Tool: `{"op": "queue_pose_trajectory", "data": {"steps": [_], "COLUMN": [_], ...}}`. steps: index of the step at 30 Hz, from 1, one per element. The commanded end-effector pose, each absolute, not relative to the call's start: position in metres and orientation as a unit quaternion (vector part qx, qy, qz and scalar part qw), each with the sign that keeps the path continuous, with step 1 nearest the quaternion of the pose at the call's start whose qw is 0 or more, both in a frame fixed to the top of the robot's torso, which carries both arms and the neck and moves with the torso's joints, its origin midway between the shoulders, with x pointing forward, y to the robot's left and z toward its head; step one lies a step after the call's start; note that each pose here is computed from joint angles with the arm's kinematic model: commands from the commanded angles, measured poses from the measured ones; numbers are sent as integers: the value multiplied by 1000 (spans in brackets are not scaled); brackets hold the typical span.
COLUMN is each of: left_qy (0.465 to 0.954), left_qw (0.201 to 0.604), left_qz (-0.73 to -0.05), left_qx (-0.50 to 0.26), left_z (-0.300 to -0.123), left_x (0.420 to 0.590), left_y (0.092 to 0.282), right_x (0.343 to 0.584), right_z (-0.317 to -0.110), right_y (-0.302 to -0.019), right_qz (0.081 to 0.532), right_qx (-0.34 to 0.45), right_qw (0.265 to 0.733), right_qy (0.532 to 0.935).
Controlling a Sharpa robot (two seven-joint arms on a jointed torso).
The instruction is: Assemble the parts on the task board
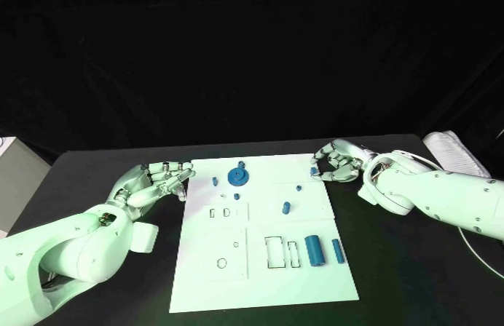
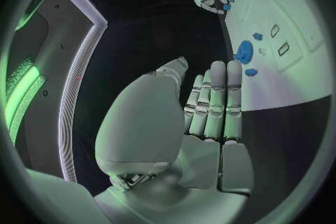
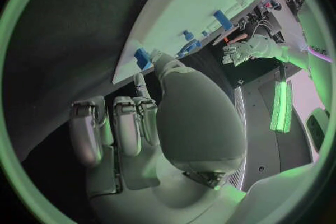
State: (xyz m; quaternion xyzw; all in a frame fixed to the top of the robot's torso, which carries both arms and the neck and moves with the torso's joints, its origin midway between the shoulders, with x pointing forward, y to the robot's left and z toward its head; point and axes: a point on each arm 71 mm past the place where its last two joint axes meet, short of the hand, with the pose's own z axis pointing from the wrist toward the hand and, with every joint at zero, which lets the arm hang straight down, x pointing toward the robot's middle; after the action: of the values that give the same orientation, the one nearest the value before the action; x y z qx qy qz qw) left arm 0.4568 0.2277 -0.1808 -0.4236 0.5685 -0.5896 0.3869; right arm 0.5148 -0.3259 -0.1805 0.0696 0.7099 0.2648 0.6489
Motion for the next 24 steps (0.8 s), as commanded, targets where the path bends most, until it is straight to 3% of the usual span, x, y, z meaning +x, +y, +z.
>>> {"op": "queue_pose_trajectory", "data": {"steps": [1, 24], "left_qy": [570, 571], "left_qw": [382, 382], "left_qz": [-597, -594], "left_qx": [-417, -418], "left_z": [-180, -180], "left_x": [456, 456], "left_y": [225, 226], "right_x": [514, 515], "right_z": [-183, -189], "right_y": [-322, -320], "right_qz": [273, 267], "right_qx": [61, 60], "right_qw": [636, 633], "right_qy": [719, 724]}}
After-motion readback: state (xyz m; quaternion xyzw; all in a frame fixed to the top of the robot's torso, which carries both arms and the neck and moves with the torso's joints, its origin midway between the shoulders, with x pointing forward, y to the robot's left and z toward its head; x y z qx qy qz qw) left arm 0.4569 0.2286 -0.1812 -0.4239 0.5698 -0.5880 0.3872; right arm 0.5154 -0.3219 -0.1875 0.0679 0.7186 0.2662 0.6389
